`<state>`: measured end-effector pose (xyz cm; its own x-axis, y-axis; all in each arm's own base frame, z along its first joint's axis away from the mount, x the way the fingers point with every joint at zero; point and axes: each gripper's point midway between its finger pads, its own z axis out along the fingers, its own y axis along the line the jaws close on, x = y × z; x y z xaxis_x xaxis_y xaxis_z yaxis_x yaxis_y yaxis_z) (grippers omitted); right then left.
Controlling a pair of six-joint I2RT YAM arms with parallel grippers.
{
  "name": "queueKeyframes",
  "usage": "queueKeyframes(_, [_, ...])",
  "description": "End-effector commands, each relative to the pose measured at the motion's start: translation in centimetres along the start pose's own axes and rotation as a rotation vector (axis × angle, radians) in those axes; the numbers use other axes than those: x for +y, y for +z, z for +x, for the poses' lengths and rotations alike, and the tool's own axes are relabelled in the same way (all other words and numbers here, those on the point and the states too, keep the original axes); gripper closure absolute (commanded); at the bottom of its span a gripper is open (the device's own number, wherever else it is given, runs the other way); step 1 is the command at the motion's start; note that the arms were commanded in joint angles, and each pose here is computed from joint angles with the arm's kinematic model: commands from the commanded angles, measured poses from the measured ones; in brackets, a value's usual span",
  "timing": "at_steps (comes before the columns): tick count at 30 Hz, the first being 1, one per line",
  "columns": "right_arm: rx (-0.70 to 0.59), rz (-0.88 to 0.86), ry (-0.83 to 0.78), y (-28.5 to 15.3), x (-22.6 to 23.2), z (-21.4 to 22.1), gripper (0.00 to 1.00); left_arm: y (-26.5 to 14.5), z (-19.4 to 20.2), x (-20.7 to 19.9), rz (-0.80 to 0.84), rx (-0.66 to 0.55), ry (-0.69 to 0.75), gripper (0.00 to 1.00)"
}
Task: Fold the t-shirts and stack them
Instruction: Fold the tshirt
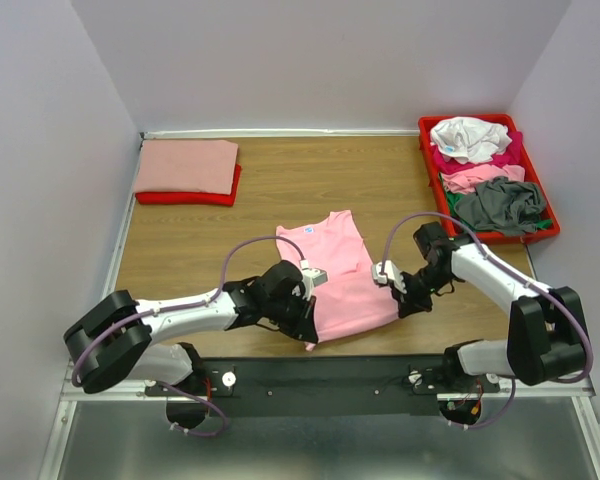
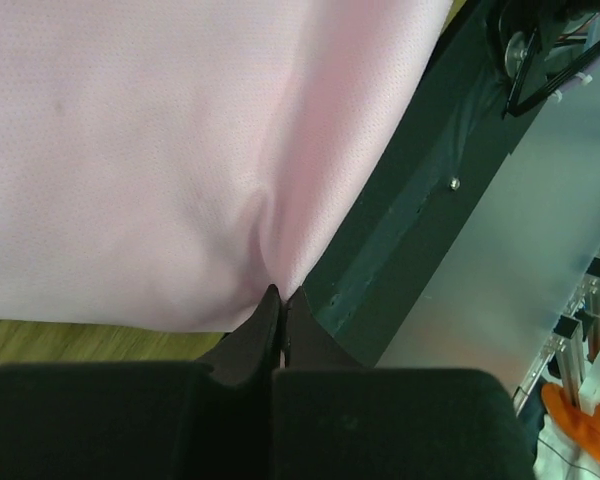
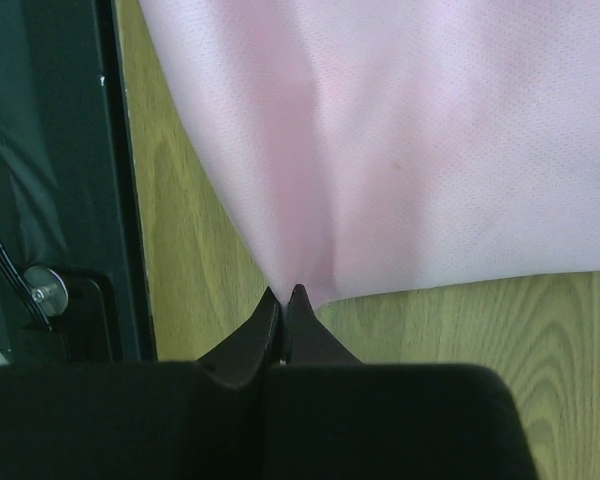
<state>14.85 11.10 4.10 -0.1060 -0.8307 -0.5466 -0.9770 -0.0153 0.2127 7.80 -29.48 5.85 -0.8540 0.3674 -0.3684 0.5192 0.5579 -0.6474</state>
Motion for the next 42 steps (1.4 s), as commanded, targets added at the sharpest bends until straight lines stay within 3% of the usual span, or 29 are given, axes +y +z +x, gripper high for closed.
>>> queueKeyframes(1, [0.003, 0.033, -0.044, -1.0, -0.5, -0.8, 1.00, 0.0, 0.7, 1.0, -0.054, 0.030, -0.008, 1.00])
queueKeyframes(9, [-0.071, 0.118, -0.056, -3.8, -4.8, -5.2, 1.00, -0.8, -2.0, 1.2, -0.084, -0.002, 0.048, 1.00])
queueKeyframes(18, [-0.152, 0.071, 0.017, -3.1, -12.1, -8.8, 0.99, -4.4, -11.4, 7.6, -0.175, -0.187, 0.064, 1.00])
queueKeyframes(25, [-0.231, 0.075, 0.032, -3.4, -17.6, -12.0, 1.00, -5.5, -16.7, 8.9, -0.197, -0.225, 0.133, 1.00])
queueKeyframes(32, [-0.192, 0.072, -0.002, -3.4, -16.3, -11.0, 1.00, -5.1, -15.2, 8.2, -0.137, -0.186, 0.128, 1.00])
queueKeyframes(42, [-0.075, 0.003, -0.056, -2.7, -6.1, -5.4, 1.00, -3.2, -8.0, 5.3, -0.020, -0.107, 0.035, 1.00])
